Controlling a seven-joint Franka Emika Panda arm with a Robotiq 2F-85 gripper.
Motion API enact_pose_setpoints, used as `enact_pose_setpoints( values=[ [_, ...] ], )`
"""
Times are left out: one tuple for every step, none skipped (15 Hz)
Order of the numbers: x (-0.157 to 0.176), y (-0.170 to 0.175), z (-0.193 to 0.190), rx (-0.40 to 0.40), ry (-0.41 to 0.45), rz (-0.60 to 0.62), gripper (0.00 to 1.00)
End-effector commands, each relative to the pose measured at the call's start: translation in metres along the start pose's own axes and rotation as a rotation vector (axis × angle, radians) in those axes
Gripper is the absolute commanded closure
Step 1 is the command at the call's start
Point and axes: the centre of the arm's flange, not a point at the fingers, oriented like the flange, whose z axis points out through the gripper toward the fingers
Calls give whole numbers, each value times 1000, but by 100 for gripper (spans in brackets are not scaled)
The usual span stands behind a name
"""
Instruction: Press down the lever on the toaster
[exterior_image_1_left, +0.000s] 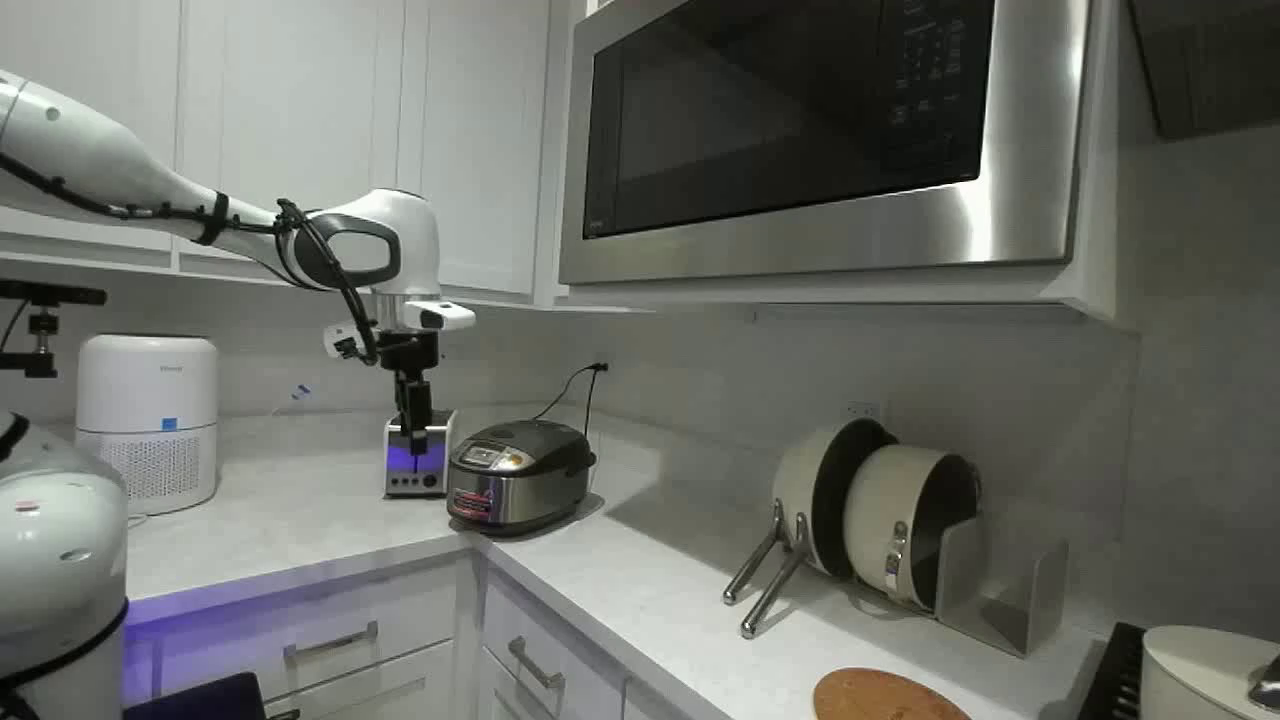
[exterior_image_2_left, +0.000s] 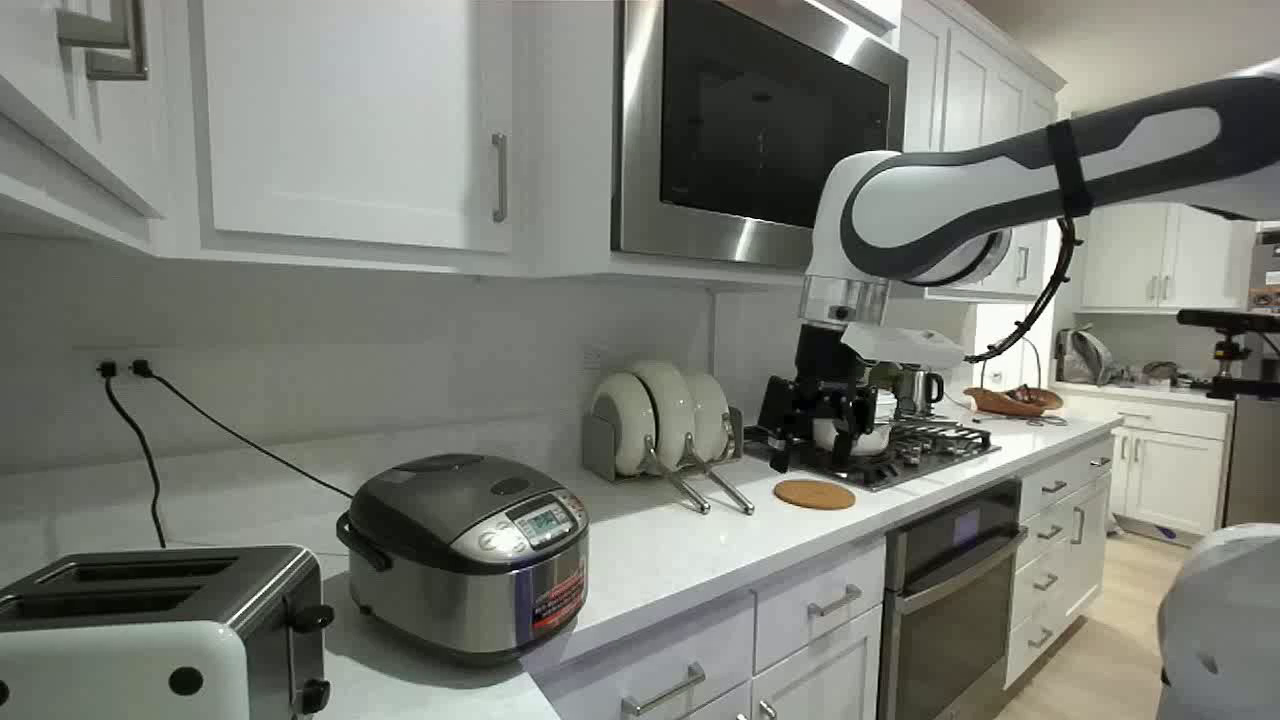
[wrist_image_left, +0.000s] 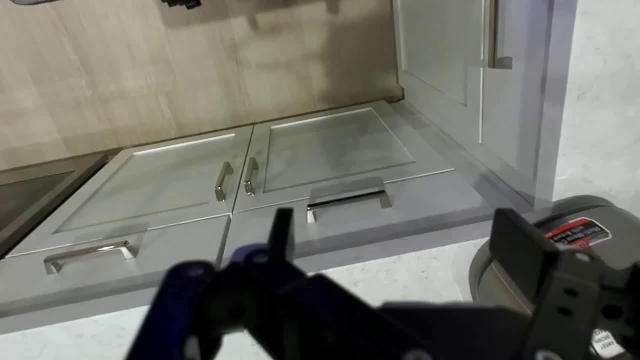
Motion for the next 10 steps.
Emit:
enact_pose_setpoints(
  values=[
    [0,0,0,0,0,0,0],
    [2,-8,3,-4,-5,-22,0],
    [4,-16,6,0,-14,-44,0],
    [5,-29,11,2,-27,-78,0],
    [5,-44,16,-1,-42,-124,0],
    [3,-54,19,-2,-58,-166,0],
    [0,-68,22,-5,-71,-212,0],
    [-4,-78,24,-12,-76,-258,0],
    [-8,-87,28,-14,-74,-310,0],
    [-10,-93,29,-10,-65,-366,0]
  ],
)
